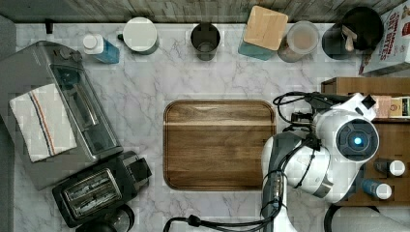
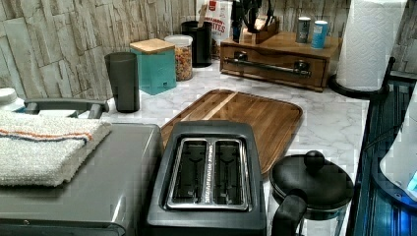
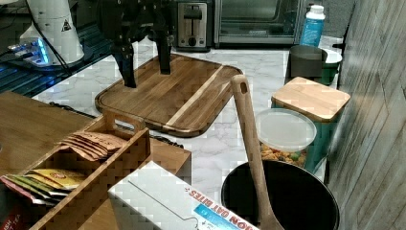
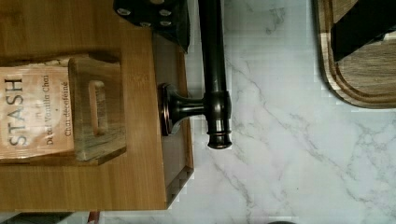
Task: Open the drawer.
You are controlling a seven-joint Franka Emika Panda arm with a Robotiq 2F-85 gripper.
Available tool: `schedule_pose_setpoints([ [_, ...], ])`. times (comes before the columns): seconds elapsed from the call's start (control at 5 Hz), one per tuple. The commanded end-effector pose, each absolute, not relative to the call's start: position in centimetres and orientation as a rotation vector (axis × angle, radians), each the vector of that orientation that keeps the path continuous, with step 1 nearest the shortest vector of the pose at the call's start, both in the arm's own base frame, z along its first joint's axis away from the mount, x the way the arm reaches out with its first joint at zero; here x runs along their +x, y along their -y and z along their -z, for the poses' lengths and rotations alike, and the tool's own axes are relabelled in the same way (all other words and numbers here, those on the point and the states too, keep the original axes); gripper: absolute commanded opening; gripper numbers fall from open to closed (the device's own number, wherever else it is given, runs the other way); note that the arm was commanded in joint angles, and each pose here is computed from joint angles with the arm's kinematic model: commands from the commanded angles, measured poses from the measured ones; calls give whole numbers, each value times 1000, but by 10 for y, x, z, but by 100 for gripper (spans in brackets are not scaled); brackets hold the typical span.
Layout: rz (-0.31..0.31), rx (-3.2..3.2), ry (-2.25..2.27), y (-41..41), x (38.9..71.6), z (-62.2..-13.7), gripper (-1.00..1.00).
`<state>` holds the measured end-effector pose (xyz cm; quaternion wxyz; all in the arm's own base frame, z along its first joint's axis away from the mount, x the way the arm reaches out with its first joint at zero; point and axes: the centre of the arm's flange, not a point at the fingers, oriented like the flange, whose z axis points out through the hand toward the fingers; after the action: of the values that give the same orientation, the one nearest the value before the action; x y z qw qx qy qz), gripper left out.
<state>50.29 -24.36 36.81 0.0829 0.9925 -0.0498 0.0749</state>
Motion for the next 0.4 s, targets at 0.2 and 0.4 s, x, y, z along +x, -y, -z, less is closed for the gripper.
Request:
schedule_pose_setpoints([
  [0.2,-145,2932,-31,284,469,-319,100],
  [0.4,-205,2944,4,294,468,-299,100],
])
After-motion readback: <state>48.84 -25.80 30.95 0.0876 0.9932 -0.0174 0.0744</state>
